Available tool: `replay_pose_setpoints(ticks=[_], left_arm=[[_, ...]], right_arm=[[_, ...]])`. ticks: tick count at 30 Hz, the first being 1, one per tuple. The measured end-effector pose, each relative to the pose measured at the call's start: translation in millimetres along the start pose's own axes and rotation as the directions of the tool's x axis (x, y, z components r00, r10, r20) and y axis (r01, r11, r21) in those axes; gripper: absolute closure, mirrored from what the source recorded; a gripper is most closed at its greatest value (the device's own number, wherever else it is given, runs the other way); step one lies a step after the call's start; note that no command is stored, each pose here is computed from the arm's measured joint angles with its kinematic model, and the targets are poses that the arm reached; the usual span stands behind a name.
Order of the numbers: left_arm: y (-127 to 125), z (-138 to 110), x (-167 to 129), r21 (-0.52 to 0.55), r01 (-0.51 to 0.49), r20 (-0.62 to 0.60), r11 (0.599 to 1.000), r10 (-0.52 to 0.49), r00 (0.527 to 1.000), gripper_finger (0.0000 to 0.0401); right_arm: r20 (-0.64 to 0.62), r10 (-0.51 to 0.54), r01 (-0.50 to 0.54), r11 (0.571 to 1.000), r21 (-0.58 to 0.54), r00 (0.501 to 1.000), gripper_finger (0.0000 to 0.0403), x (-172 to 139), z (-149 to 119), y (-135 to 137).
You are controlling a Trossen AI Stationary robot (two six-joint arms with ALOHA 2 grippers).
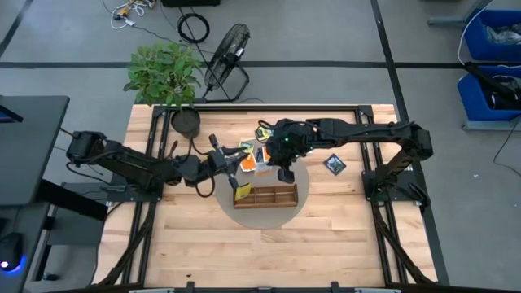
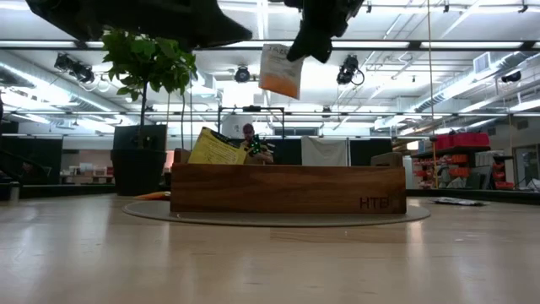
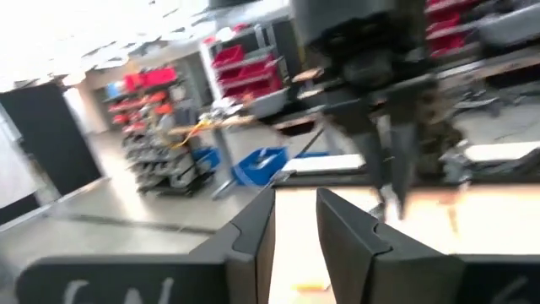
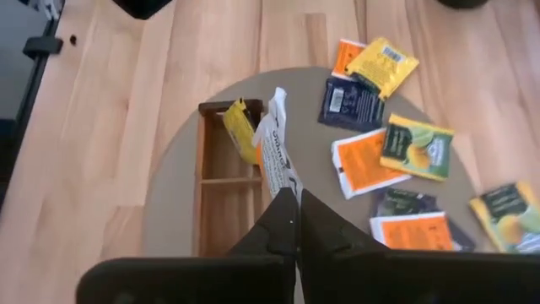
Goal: Pick & Place Tea
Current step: Put the orange tea bag into the middle section of the wooden organizer
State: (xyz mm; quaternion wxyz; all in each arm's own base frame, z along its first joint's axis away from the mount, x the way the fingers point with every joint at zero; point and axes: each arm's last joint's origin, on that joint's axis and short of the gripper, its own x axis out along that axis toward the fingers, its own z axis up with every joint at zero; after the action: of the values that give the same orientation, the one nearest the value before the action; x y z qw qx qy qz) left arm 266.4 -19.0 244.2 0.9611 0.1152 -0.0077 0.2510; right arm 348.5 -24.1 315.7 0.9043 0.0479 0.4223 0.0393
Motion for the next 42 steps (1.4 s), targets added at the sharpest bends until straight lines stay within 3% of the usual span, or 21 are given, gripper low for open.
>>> replay_pose_setpoints(ticks=[9,13,18,23,33,42], left_arm=[[-5,3,-9,0.035,-0.090,-0.040,0.995,0.091,0.995,0.0298],[-7,2,-11,0.046,-0.083,-0.051,0.996,0.085,0.995,0.0298],[-7,2,-11,0.051,-0.089,-0.058,0.995,0.092,0.994,0.0298],[-7,2,-11,0.051,-0.090,-0.058,0.995,0.093,0.994,0.0298],[-7,2,-11,0.049,-0.089,-0.057,0.995,0.092,0.994,0.0298],[-7,2,-11,0.049,-0.090,-0.057,0.995,0.093,0.994,0.0298]], right_arm=[[-0.074,0.009,0.005,0.983,0.185,0.997,0.0403,39,-39,8],[-0.007,-0.050,0.050,0.963,0.265,0.999,0.0403,50,-43,9],[-0.001,-0.049,0.046,0.936,0.348,0.999,0.0403,54,-47,16],[0.008,-0.036,0.032,0.948,0.317,0.999,0.0403,58,-48,30],[-0.098,-0.106,0.132,0.942,0.307,0.990,0.0403,94,-62,39],[-0.138,-0.197,0.230,0.930,0.288,0.971,0.0403,97,-67,35]])
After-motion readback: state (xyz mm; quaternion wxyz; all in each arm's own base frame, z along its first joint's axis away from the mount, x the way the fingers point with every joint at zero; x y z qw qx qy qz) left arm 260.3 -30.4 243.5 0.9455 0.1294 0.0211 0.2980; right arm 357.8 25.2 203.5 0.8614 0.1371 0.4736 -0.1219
